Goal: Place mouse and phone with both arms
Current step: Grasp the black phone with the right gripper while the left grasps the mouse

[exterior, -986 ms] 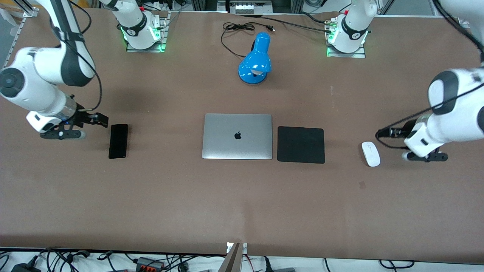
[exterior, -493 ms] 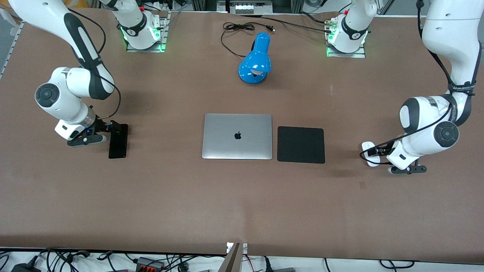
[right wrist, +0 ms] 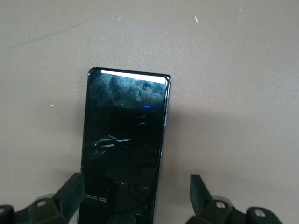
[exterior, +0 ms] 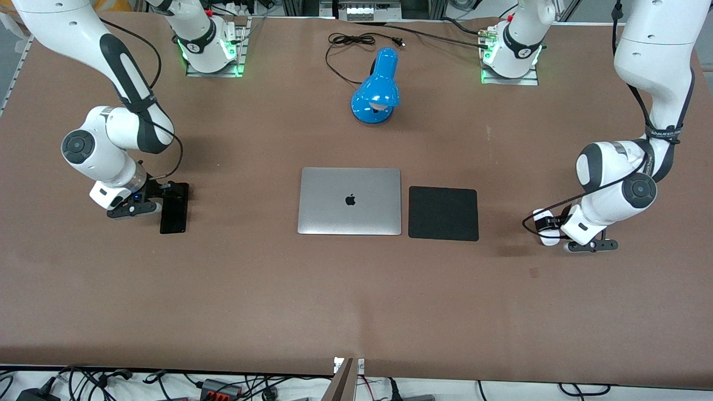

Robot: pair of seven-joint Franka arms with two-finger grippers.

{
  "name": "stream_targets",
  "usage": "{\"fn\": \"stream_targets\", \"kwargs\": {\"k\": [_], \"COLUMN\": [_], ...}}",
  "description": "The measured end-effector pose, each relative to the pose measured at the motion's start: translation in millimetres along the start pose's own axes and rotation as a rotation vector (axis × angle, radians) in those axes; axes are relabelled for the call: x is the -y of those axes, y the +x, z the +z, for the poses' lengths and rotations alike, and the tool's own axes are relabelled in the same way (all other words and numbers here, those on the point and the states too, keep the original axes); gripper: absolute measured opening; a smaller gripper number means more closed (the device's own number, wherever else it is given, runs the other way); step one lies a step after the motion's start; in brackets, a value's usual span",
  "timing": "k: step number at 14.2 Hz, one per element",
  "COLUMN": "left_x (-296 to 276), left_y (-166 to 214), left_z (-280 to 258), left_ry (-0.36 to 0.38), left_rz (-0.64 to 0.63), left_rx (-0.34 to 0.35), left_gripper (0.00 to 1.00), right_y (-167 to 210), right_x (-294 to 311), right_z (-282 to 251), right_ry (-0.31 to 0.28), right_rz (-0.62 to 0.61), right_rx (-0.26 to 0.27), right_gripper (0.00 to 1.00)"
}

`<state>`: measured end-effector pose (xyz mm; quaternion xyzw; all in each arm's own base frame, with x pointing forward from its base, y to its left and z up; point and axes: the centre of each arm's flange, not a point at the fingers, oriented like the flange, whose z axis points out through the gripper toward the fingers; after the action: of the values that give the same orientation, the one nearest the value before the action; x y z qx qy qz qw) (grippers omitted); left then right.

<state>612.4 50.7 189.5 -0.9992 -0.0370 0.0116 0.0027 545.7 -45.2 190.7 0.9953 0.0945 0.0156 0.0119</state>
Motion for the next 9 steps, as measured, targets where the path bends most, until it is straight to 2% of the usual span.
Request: {"fn": "stream_targets", "kwargs": {"k": [4,6,7,9], "left_x": [-3.3,-5.8,-6.5,-6.9], "left_y": [-1.8,-3.0,-3.4,-2.7], "left_z": [8.4,13.9,16.0,14.5], "left_ry": [-0.003,-0.004,-0.004,-0.005], "left_rz": [0.003,0.005,0.006,0.007], "left_rx": [-0.005,0.003,0.005,0.002], "left_gripper": [0.97,0.78,0.65,0.63], "right_y": [-1.4,-0.3,0.2,1.1], "right_x": [1.3,2.0,2.8,4.7], "right_z": [11.9,11.0,10.8,10.6], "right_ry": [0.000,0.000,0.000,0.001], "right_rz": [-0.001,-0.002,-0.004,-0.007], "right_rx": [0.004,0.002,0.001,-0.001], "right_gripper": [1.00,1.00,1.00,1.00]}}
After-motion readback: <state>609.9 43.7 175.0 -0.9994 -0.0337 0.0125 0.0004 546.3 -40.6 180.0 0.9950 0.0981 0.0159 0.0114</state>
